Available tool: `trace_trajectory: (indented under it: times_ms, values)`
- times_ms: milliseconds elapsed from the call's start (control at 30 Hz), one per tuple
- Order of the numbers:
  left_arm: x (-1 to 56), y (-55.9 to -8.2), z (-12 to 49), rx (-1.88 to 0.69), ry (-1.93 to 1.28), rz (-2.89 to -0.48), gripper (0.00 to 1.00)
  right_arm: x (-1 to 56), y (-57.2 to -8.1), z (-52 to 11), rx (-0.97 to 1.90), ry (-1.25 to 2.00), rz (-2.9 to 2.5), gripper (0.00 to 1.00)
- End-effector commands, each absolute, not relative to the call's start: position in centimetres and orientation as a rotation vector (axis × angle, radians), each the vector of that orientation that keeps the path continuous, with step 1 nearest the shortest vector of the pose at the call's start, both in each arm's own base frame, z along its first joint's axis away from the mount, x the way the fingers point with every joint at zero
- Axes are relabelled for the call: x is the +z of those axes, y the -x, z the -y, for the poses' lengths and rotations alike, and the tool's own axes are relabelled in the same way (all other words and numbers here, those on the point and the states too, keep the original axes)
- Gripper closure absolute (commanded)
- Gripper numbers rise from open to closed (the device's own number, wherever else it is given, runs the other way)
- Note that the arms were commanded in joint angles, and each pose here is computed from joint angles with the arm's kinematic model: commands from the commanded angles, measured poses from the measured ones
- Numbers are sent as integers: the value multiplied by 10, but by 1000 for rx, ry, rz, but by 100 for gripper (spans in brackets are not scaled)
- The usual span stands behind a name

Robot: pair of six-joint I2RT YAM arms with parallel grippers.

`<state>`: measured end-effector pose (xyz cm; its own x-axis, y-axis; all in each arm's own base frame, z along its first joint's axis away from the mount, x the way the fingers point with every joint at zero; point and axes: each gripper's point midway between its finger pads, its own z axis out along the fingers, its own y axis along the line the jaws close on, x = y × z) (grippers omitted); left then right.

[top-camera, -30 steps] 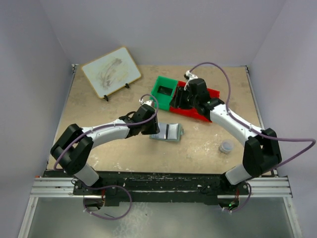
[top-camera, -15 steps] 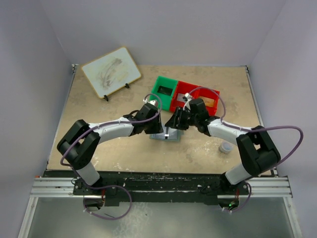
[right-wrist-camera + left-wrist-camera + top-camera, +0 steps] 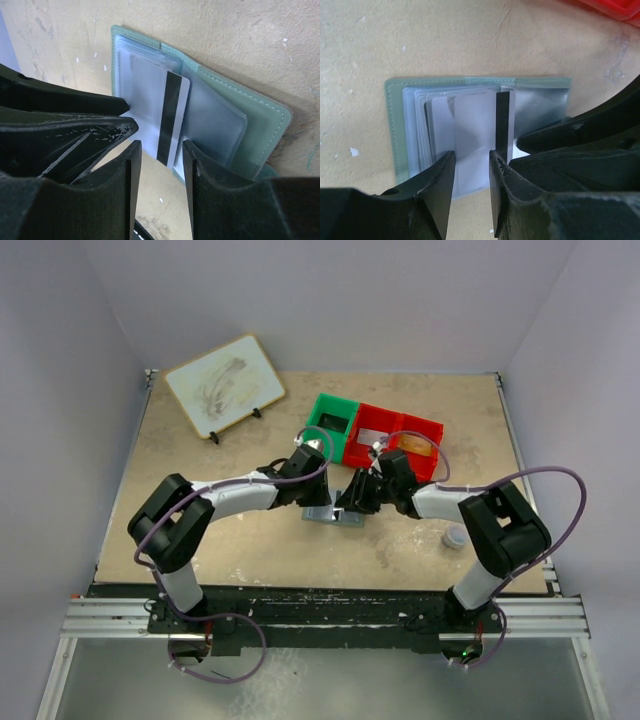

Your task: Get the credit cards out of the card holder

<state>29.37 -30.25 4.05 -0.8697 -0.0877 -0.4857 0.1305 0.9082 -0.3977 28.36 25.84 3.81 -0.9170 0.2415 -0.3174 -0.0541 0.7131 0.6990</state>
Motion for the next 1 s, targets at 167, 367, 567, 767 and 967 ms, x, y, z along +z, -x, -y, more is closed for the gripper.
trace_trajectory:
  times_ms: [167,367,567,767,967]
  values:
    - [31,-292,305,-541,-82,-2582,73,19,-278,-260,1117,-253,-2520,60]
    - [13,-276,289,-520,-42,-2617,77,18,-277,-265,1186,-309,-2498,64]
    - [6,-267,282,-504,-38,-2636,79,22,-281,-265,1239,-396,-2434,75]
    - [9,-268,281,-499,-34,-2629,79,34,-285,-265,1301,-365,-2364,95]
    - [4,-267,281,-496,-47,-2643,79,34,-282,-250,1304,-382,-2341,100]
